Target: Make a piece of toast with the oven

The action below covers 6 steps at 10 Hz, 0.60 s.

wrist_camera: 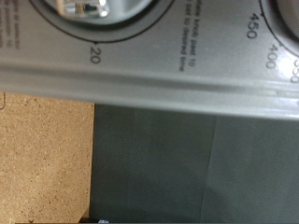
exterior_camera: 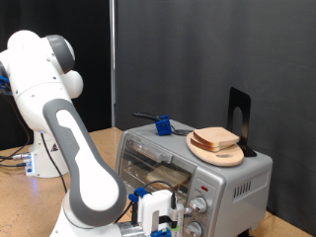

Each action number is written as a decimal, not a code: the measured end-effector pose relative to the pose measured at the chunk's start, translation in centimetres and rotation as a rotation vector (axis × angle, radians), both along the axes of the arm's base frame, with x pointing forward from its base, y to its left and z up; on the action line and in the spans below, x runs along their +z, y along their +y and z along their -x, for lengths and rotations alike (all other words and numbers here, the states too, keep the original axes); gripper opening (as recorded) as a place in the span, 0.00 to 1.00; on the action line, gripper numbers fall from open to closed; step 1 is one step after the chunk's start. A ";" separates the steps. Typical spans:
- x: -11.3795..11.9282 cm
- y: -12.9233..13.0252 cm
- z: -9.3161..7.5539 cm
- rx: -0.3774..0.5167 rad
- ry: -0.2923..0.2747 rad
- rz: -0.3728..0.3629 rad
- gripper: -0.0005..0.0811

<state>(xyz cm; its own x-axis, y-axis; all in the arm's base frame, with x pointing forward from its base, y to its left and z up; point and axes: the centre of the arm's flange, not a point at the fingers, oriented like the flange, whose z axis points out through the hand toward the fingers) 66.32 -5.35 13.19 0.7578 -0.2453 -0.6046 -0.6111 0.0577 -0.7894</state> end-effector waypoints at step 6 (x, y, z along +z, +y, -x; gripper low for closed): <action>0.3 0.5 -0.2 0.006 0.026 -0.008 0.84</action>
<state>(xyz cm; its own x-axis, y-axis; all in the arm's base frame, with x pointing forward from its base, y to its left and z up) 66.55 -4.81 13.49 0.7431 -0.2355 -0.6264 -0.6321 0.0601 -0.7725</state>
